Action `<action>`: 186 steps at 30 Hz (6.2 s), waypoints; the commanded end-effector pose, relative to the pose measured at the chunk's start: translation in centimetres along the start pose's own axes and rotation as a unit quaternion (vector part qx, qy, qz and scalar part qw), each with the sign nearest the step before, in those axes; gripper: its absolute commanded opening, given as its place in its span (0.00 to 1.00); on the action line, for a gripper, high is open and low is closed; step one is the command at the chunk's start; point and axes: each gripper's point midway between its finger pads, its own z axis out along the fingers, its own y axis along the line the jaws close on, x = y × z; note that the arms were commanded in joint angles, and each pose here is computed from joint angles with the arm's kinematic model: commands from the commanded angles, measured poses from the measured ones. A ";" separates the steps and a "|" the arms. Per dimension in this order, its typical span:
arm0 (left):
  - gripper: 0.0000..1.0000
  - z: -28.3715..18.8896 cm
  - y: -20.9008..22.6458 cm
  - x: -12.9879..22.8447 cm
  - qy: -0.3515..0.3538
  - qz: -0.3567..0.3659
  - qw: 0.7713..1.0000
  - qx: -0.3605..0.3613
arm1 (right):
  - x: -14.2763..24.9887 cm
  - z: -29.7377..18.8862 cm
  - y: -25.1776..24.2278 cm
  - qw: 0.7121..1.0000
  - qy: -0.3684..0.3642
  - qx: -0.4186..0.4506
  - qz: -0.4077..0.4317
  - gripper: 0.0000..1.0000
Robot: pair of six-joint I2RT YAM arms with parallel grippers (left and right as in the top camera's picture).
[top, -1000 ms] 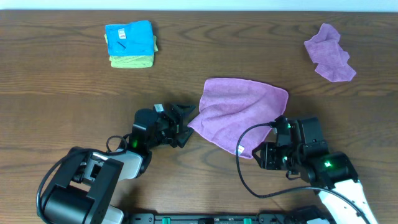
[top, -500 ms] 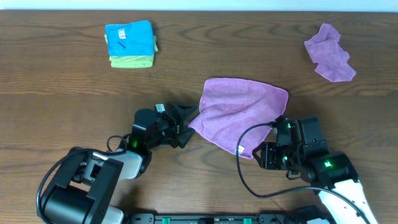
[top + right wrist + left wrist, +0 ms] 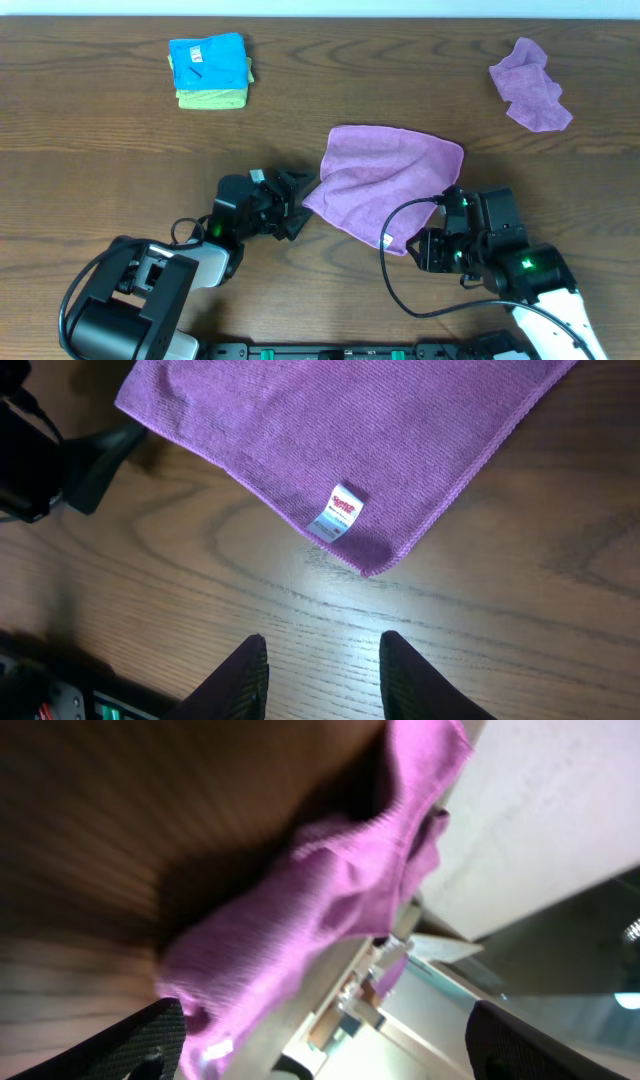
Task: Fold the cloth
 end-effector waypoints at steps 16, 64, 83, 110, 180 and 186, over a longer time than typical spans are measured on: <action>0.81 0.5 0.1 -1.4 -0.049 0.046 0.998 -0.008 | -0.8 0.0 0.0 1.000 -0.016 -0.002 0.002 0.37; 0.06 3.5 -5.9 1.8 0.061 0.204 0.976 0.042 | -0.4 0.5 -1.3 0.998 -0.016 0.026 0.047 0.36; 0.05 -0.1 -4.2 1.1 0.167 0.423 0.859 -0.235 | 4.2 7.3 0.0 0.969 0.029 -0.129 0.209 0.47; 0.84 -5.6 -1.5 -3.5 0.103 0.465 0.763 -0.437 | 5.3 9.1 1.8 0.939 0.023 -0.213 0.268 0.59; 0.84 -6.9 -1.0 -4.8 0.140 0.350 0.870 -0.319 | 5.7 14.8 0.7 0.968 0.012 -0.120 0.221 0.01; 0.83 -6.7 0.6 -3.9 0.162 0.333 0.878 -0.305 | 4.3 13.1 0.1 0.967 -0.019 -0.118 0.226 0.01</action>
